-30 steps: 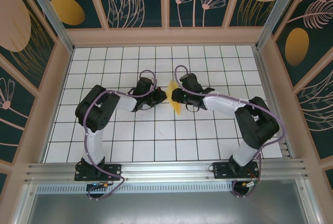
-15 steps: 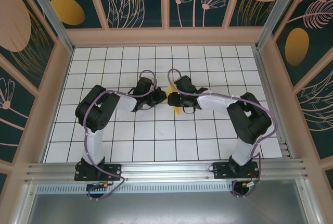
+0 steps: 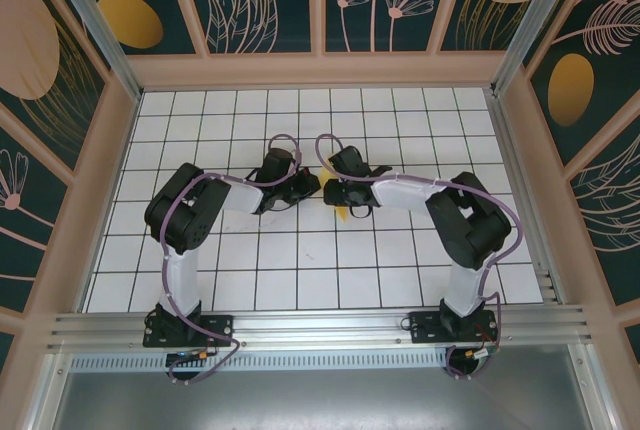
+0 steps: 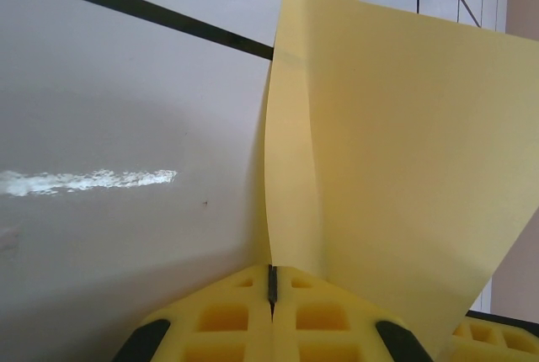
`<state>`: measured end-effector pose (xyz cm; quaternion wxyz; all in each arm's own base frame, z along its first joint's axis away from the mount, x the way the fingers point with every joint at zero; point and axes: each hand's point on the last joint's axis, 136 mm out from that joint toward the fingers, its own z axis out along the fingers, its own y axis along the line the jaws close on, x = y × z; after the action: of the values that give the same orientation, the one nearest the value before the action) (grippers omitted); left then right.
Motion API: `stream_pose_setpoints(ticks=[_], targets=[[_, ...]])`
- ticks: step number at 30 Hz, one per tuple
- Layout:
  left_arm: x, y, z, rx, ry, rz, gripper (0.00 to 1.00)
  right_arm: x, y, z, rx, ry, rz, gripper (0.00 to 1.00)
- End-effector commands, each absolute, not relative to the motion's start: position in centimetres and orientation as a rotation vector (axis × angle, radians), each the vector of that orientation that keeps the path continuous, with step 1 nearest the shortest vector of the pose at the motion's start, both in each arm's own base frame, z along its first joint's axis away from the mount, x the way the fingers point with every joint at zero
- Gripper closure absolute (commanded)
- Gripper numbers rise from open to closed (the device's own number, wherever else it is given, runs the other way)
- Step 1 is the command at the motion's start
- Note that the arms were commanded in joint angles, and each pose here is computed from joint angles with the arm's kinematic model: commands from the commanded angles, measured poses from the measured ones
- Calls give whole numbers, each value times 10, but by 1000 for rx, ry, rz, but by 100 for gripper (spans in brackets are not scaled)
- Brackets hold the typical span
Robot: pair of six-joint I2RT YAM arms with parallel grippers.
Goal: Fold a paper plane with a square sheet of paper (pick it up from the middle)
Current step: Move the paper plane to the top-center of the table.
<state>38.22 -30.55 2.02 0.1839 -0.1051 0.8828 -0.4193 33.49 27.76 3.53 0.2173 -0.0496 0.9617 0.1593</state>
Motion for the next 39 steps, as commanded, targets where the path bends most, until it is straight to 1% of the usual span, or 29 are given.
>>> stream_pose_setpoints(ticks=[1,8,12,14,17,22,23,25,30,34,39], targets=[[383,-300,23,-279,2508,-1134,100,343,276,41,-111,2644,378,69],[384,-297,29,-284,2500,-1114,99,347,270,34,-58,2666,309,88],[390,-290,47,-298,2465,-1100,83,351,267,35,-35,2663,278,97],[394,-282,58,-310,2437,-1086,75,354,268,39,-27,2648,276,99],[400,-263,75,-342,2404,-1031,62,365,269,51,-9,2616,262,100],[405,-214,82,-425,2382,-828,39,390,272,66,29,2563,221,100],[406,-206,92,-430,2359,-794,35,395,273,68,37,2557,221,100],[404,-192,92,-442,2363,-718,29,405,274,67,45,2553,214,100],[397,-171,91,-468,2361,-611,20,429,271,61,98,2546,164,99],[393,-165,89,-480,2361,-581,18,444,270,56,111,2539,135,96],[391,-163,87,-479,2367,-570,15,452,271,46,116,2556,119,91]])
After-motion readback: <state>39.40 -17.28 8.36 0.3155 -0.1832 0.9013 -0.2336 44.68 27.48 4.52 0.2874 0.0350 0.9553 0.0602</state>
